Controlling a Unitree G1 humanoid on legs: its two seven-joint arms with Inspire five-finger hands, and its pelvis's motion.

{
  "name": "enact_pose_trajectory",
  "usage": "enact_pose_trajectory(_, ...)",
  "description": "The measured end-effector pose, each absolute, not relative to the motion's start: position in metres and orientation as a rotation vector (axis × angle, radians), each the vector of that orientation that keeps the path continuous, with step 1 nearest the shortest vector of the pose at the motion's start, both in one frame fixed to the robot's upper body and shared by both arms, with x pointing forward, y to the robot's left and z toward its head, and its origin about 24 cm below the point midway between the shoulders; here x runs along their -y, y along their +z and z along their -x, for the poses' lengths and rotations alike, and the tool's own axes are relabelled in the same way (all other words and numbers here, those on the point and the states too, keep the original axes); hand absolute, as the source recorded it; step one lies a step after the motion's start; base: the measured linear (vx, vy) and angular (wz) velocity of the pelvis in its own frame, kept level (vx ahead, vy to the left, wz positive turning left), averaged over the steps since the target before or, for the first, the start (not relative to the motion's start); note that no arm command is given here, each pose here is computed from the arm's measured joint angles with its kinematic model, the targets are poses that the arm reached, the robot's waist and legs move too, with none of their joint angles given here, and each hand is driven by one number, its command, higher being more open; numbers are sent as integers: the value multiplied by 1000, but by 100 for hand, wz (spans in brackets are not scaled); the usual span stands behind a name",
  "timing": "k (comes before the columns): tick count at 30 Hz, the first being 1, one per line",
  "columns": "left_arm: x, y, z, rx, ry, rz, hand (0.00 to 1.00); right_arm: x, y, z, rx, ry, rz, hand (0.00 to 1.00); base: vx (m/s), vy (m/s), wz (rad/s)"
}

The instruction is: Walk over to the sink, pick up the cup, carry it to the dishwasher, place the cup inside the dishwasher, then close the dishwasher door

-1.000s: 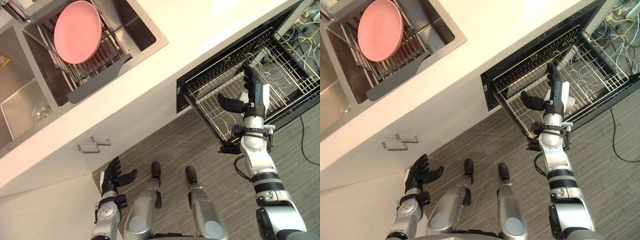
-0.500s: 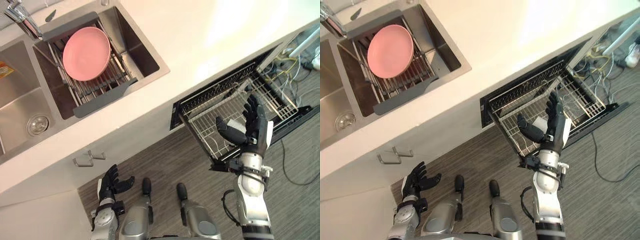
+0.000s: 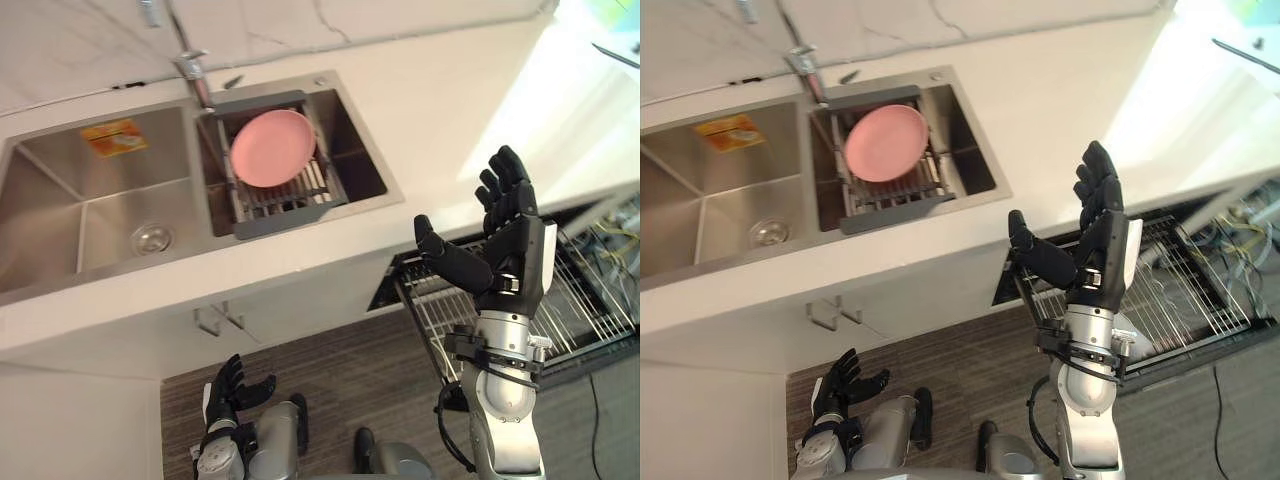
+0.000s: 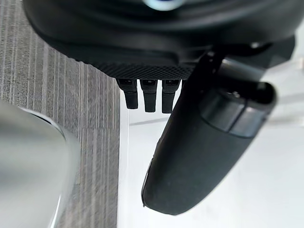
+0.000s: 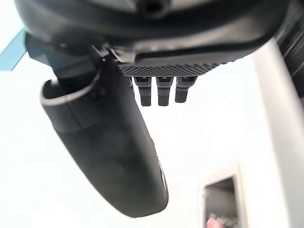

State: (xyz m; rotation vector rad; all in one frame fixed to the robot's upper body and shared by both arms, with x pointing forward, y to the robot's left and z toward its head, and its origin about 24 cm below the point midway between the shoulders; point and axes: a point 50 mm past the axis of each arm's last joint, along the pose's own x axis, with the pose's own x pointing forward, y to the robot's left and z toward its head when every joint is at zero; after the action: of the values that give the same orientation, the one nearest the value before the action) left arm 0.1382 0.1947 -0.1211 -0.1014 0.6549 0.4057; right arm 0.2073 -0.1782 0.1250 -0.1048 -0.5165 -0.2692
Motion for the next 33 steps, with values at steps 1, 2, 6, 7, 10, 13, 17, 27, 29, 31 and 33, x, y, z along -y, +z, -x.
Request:
enact_pose_trajectory(1, -195, -122, -135, -665, 403, 93, 90, 182, 125, -212, 516, -273, 142, 90, 60, 101, 32)
enact_pose_trajectory(2, -197, -125, -129, -685, 397, 80, 90, 184, 121, -218, 500, -275, 157, 90, 58, 106, 27)
enact_pose_trajectory(6, -202, -130, -120, -734, 367, 30, 90, 195, 103, -227, 412, -295, 254, 90, 138, 122, 35)
enact_pose_trajectory(7, -201, -131, -119, -740, 359, 24, 90, 197, 100, -228, 393, -290, 280, 90, 207, 124, 33)
enact_pose_trajectory(10, -207, -133, -114, -773, 323, -33, 90, 204, 89, -227, 324, -283, 345, 90, 281, 67, 88)
enact_pose_trajectory(13, -206, -134, -116, -775, 307, -40, 90, 214, 92, -228, 325, -257, 452, 90, 266, -31, 61)
enact_pose_trajectory(17, -205, -138, -107, -807, 302, -45, 90, 220, 93, -230, 312, -227, 509, 90, 272, -87, 31)
enact_pose_trajectory(27, -225, -143, -86, -882, 332, -86, 90, 230, 73, -235, 187, -101, 594, 90, 140, 5, -3)
enact_pose_trajectory(29, -225, -143, -86, -882, 332, -86, 90, 230, 73, -235, 187, -101, 594, 90, 0, 0, 0)
enact_pose_trajectory(31, -225, -143, -86, -882, 332, -85, 90, 230, 73, -235, 187, -101, 594, 90, 0, 0, 0)
enact_pose_trajectory(33, -224, -144, -85, -884, 332, -82, 90, 230, 73, -235, 187, -101, 595, 90, 0, 0, -7)
